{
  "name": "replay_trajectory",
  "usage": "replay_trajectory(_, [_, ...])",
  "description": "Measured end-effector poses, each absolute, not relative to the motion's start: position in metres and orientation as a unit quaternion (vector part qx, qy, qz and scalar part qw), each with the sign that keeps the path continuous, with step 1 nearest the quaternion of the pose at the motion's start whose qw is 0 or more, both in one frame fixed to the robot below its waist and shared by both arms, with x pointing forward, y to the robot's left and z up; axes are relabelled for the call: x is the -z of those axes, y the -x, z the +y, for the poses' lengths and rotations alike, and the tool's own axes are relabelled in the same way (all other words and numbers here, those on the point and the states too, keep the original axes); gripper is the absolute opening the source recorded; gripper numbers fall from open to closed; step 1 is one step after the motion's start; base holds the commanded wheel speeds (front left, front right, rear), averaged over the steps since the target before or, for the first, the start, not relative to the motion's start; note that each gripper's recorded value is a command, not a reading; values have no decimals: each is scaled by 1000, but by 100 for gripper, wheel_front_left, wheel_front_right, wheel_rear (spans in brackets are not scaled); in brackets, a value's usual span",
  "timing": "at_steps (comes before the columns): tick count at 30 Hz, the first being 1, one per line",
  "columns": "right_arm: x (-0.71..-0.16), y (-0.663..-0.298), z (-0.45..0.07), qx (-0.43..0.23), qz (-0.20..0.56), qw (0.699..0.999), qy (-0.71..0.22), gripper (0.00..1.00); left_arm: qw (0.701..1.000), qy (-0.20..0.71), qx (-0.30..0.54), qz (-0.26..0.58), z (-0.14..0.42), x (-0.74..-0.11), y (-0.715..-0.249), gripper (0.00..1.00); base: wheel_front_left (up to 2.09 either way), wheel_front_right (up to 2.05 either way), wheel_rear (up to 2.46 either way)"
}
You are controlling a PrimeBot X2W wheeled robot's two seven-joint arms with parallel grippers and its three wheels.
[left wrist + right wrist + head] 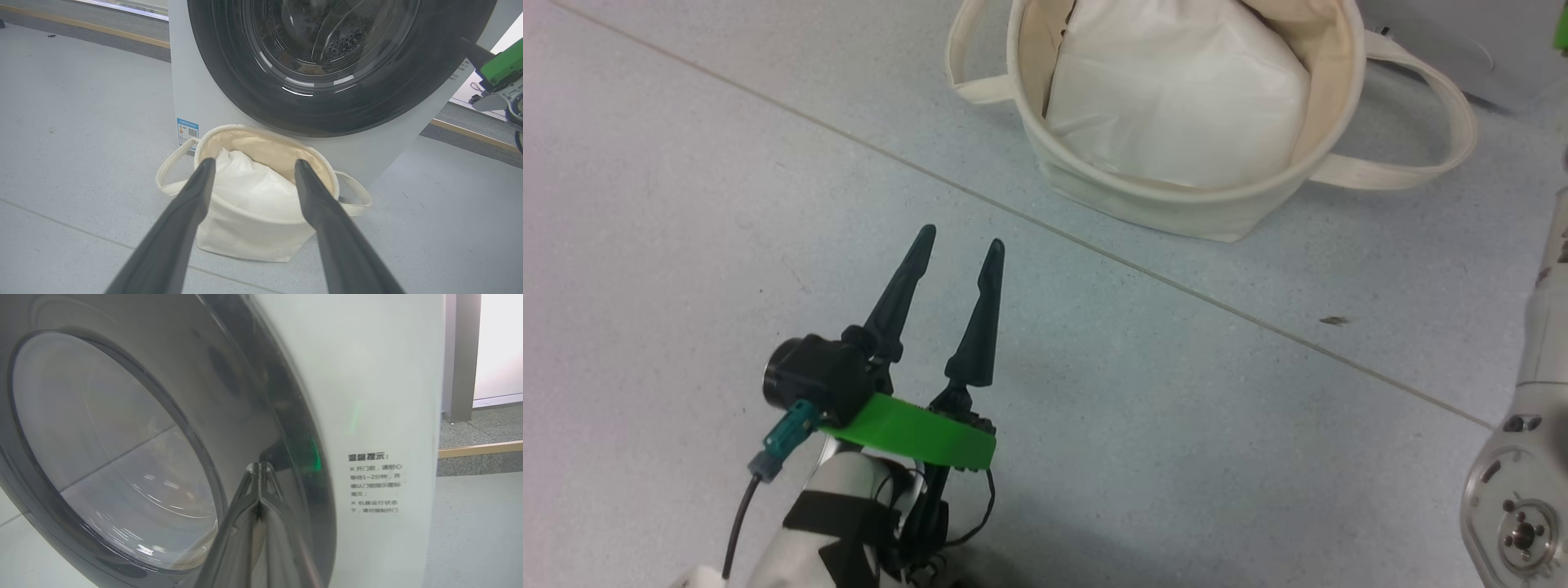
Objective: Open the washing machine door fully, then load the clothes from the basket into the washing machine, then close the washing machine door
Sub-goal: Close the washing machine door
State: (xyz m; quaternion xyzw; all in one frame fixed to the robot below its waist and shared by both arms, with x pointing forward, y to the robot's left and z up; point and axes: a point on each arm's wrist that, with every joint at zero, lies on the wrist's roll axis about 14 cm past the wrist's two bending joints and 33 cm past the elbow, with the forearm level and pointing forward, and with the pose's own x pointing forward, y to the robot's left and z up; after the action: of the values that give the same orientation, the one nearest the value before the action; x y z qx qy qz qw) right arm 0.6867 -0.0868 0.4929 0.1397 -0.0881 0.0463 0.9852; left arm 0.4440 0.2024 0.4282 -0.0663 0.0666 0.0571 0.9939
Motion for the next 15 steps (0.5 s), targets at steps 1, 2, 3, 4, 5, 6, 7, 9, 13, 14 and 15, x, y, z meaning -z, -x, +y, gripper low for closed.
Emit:
replay_trajectory(1, [-493,-688,-87,-47,-88,986,-135,0,994,67,-55,67,202,-427,-444,100,0,0,0])
replay_trajectory(2, [-493,-689,-87,-47,-88,986,-132,0,994,67,-53,69,201,-426,-445,100,0,0,0])
replay_trajectory(3, [-492,-690,-87,-47,-88,986,-130,0,994,67,-53,69,201,-426,-445,100,0,0,0])
replay_trajectory(4, [-490,-691,-87,-47,-87,987,-129,0,994,66,-53,70,201,-425,-446,100,0,0,0])
replay_trajectory(5, [-490,-692,-86,-48,-86,987,-128,0,994,66,-53,70,201,-425,-446,100,0,0,0])
replay_trajectory(6, [-489,-693,-85,-49,-87,987,-128,0,994,65,-53,70,202,-425,-447,100,0,0,0])
replay_trajectory(7, [-488,-694,-84,-50,-86,987,-128,0,994,64,-54,69,202,-424,-448,100,0,0,0])
replay_trajectory(9, [-486,-695,-82,-52,-84,987,-127,0,994,63,-54,69,203,-424,-449,100,0,0,0])
replay_trajectory(13, [-487,-696,-78,-57,-82,986,-135,0,994,63,-54,68,203,-425,-450,100,0,0,0])
replay_trajectory(14, [-495,-693,-76,-62,-87,984,-141,0,994,63,-55,64,204,-429,-449,100,0,0,0])
replay_trajectory(15, [-502,-691,-76,-65,-94,983,-142,0,995,64,-55,62,204,-431,-449,100,0,0,0])
